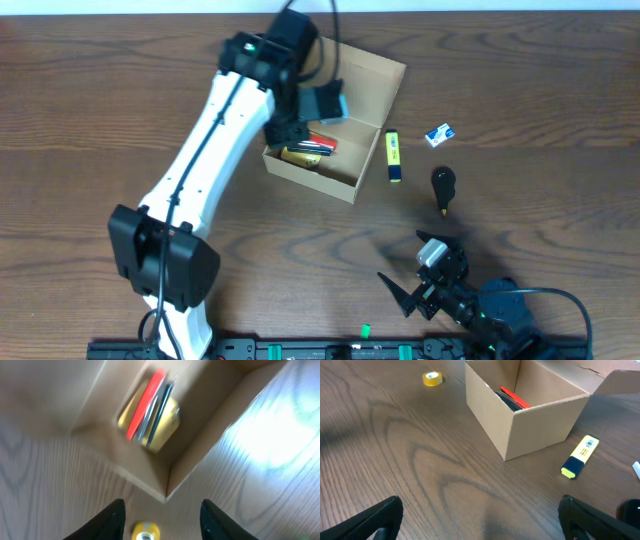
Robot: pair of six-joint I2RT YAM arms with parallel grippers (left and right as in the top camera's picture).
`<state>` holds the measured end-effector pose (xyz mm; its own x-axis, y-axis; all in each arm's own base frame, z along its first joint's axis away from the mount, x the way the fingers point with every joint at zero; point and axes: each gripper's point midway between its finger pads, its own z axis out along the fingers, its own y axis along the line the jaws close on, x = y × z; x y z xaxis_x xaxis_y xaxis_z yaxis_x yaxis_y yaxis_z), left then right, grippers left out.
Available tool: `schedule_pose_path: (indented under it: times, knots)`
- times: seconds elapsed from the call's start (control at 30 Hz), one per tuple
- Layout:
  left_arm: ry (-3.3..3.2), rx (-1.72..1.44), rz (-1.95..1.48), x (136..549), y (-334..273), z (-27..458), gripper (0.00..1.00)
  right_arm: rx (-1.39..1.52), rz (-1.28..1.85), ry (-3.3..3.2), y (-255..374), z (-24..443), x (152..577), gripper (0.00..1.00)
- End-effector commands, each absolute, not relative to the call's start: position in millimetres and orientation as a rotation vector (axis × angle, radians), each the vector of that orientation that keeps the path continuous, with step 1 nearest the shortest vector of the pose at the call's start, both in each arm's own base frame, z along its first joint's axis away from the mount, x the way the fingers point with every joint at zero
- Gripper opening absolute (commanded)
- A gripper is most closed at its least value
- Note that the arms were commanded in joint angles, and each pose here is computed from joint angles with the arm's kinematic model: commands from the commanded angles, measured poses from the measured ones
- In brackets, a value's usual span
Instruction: Pack container
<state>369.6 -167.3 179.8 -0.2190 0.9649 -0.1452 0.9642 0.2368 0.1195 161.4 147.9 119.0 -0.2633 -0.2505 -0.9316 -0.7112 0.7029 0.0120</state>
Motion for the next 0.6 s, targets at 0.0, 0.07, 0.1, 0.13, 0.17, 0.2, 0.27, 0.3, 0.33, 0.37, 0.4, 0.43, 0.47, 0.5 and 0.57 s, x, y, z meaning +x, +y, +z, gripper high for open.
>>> schedule_pose_path:
  times: [0.0,0.07,0.1,0.13,0.17,0.2,0.27,0.3,0.33,0.37,0.4,0.43,0.47,0.5,0.57]
  knots:
    - [2.397,1.715,0.061,379,-135,186,0.46,-0.756,0.55,1.831,150,118,160,0.99]
    - [2.425,1.63,0.053,391,-117,188,0.44,-0.756,0.55,1.831,150,118,160,0.99]
    - [2.426,1.594,0.036,396,-112,189,0.43,-0.756,0.55,1.831,150,118,160,0.99]
    - [2.419,1.549,0.003,403,-107,190,0.43,-0.756,0.55,1.831,150,118,160,0.99]
    - [2.407,1.511,-0.028,409,-104,192,0.43,-0.756,0.55,1.831,150,118,160,0.99]
    - [2.396,1.482,-0.05,413,-102,194,0.43,-0.756,0.55,1.831,150,118,160,0.99]
    - [2.363,1.4,-0.109,426,-95,199,0.43,-0.756,0.55,1.831,150,118,160,0.99]
    - [2.362,1.345,-0.123,432,-90,202,0.43,-0.756,0.55,1.831,150,118,160,0.99]
    - [2.381,1.253,-0.13,440,-82,205,0.43,-0.756,0.55,1.831,150,118,160,0.99]
    - [2.41,1.157,-0.129,446,-75,207,0.43,-0.756,0.55,1.831,150,118,160,0.99]
    - [2.432,1.077,-0.134,450,-69,208,0.43,-0.756,0.55,1.831,150,118,160,0.99]
    - [2.452,0.994,-0.141,455,-65,210,0.43,-0.756,0.55,1.831,150,118,160,0.99]
    - [2.467,0.917,-0.15,459,-63,212,0.43,-0.756,0.55,1.831,150,118,160,0.99]
    - [2.484,0.817,-0.165,463,-60,214,0.44,-0.756,0.55,1.831,150,118,160,0.99]
    - [2.507,0.606,-0.206,473,-60,219,0.43,-0.756,0.55,1.831,150,118,160,0.99]
